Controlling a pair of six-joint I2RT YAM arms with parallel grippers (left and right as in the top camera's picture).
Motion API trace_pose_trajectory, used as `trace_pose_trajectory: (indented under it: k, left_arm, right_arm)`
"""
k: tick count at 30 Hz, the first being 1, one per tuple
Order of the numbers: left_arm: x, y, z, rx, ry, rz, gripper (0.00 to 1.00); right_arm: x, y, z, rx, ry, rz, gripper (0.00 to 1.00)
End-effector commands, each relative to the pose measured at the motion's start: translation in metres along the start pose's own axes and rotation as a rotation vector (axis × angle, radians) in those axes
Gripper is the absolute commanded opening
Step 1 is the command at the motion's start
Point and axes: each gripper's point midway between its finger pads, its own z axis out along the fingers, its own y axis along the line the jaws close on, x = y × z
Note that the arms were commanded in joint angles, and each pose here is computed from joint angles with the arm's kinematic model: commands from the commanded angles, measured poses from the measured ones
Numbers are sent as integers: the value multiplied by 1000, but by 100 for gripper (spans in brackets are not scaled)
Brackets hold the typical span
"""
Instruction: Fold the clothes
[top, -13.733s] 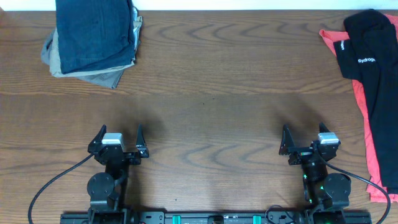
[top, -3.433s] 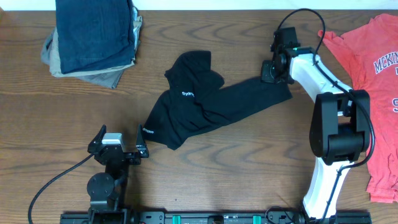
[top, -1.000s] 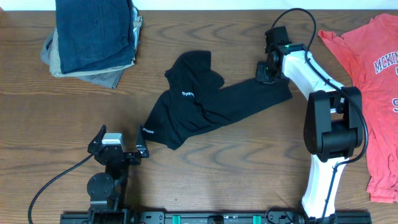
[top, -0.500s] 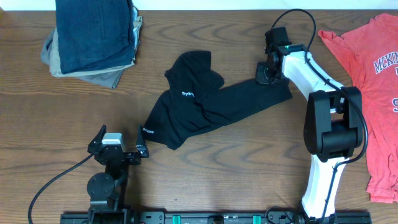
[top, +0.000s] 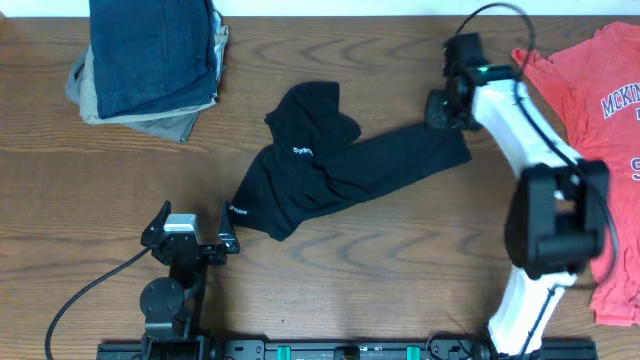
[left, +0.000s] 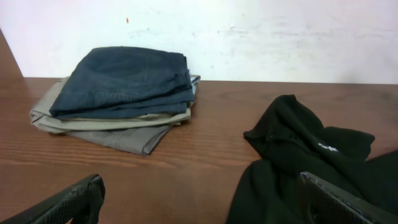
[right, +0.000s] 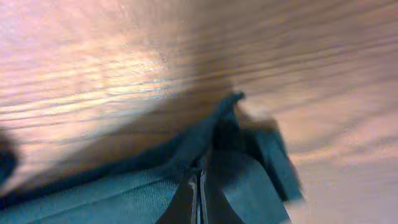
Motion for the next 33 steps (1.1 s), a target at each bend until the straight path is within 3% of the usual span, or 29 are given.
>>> trace_pose_trajectory:
  k: [1, 20, 26, 33]
  left_arm:
    - [15, 0, 1, 6, 44, 1, 98]
    - [15, 0, 1, 6, 44, 1, 98]
    - [15, 0, 1, 6, 44, 1, 98]
    - [15, 0, 1, 6, 44, 1, 98]
  right_arm:
    - [-12, -9, -44, 18, -86, 29, 1]
    - [22, -38, -160, 68, -154, 139, 1]
    - [43, -68, -184, 197, -161, 234, 2]
    - [49, -79, -209, 213, -226, 337, 2]
